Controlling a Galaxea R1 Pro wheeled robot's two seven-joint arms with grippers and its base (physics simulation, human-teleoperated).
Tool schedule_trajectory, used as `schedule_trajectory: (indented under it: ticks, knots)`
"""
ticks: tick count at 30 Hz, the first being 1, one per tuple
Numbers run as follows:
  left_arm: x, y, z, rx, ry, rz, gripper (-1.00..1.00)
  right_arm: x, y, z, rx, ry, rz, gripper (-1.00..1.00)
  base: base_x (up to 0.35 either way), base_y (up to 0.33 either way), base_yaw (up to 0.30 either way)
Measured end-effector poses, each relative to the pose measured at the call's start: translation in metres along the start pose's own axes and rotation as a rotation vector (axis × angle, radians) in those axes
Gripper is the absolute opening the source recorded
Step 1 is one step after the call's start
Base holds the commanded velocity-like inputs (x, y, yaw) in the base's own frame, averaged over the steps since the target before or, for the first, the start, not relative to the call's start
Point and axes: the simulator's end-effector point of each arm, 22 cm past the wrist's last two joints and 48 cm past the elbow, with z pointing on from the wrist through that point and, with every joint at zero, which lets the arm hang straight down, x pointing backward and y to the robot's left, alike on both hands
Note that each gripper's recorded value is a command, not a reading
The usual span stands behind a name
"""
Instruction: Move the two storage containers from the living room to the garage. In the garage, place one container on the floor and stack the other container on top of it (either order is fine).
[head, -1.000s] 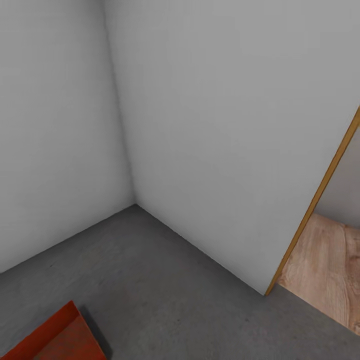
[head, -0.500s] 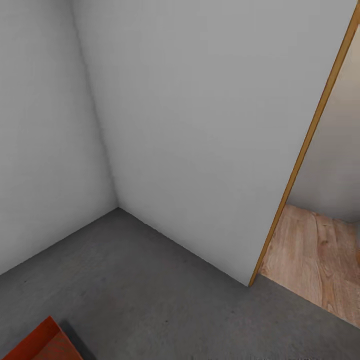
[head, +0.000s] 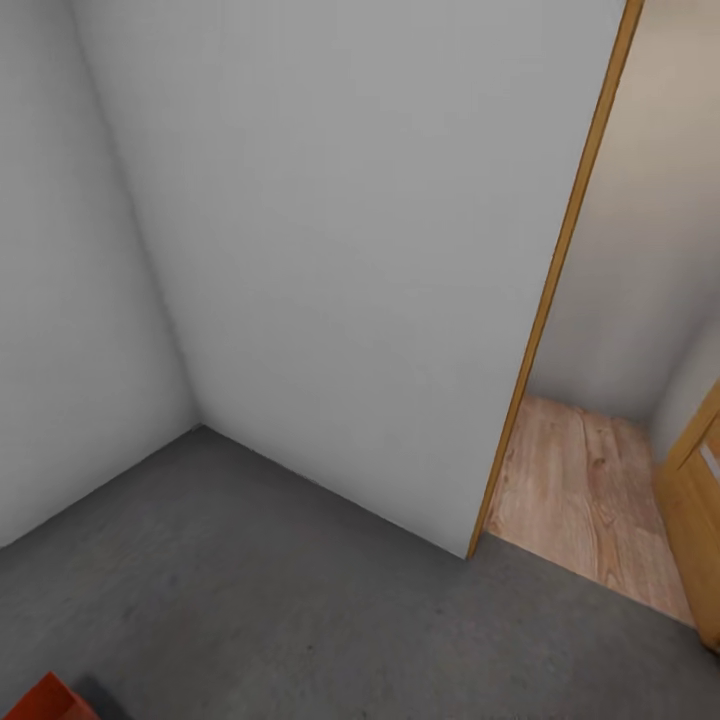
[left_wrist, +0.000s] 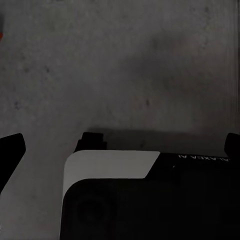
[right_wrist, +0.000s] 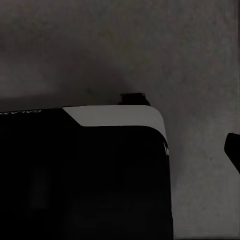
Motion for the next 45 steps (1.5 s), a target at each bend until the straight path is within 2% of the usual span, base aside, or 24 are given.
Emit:
schedule_trajectory:
  ticks: [45]
  knots:
    - [-0.0043, -0.0035, -0.0009, 0.006, -0.014, 0.008, 1.00, -0.0026, -0.0001, -0.0005, 0.000, -0.007, 0.000, 1.00, 0.000, 0.000, -0.244]
